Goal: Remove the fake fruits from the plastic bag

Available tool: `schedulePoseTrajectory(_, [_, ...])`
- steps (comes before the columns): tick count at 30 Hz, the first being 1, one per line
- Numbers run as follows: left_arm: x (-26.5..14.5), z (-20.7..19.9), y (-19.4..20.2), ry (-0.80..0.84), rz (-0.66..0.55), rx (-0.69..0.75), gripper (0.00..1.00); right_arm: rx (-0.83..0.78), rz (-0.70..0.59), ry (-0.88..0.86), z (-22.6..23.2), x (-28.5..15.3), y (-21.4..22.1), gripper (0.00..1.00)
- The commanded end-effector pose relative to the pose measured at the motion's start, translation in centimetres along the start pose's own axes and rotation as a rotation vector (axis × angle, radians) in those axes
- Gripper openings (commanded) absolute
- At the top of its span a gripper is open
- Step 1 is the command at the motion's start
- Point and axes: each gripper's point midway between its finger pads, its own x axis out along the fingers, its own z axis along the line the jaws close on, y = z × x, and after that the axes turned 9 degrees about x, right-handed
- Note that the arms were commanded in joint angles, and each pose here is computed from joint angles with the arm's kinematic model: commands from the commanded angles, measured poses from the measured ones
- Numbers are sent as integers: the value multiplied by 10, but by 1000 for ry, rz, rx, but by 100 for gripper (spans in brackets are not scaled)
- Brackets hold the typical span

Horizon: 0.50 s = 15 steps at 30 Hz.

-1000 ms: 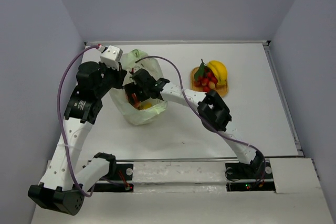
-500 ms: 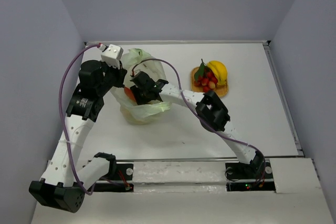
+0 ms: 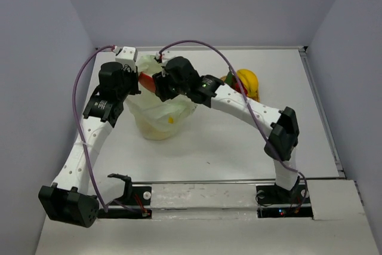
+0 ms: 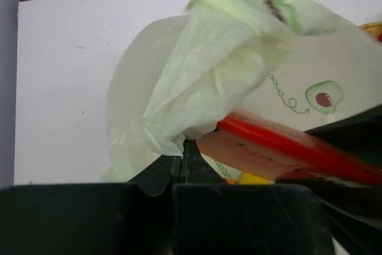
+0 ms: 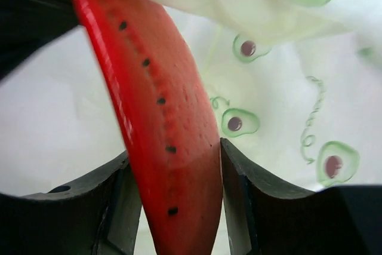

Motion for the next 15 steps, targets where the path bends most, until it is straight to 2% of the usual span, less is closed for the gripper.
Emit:
schedulePoseTrajectory(1, [-1,22,-37,-101,-89,-24,0,-78,-127,-118,22,-40,-40,1])
schedulePoseTrajectory(5, [1,30,-46,-133,-105,-20,0,-109,-175,-137,17,-68,-56,1])
schedulePoseTrajectory(9, [0,34,-47,-148,-105,-24,0,-35,-256,-107,-10,-101,-87,1])
schedulePoseTrajectory(15, [-4,37,-44,-159,-102,-30,0,10,-273,-84,-51,-122,-88,1])
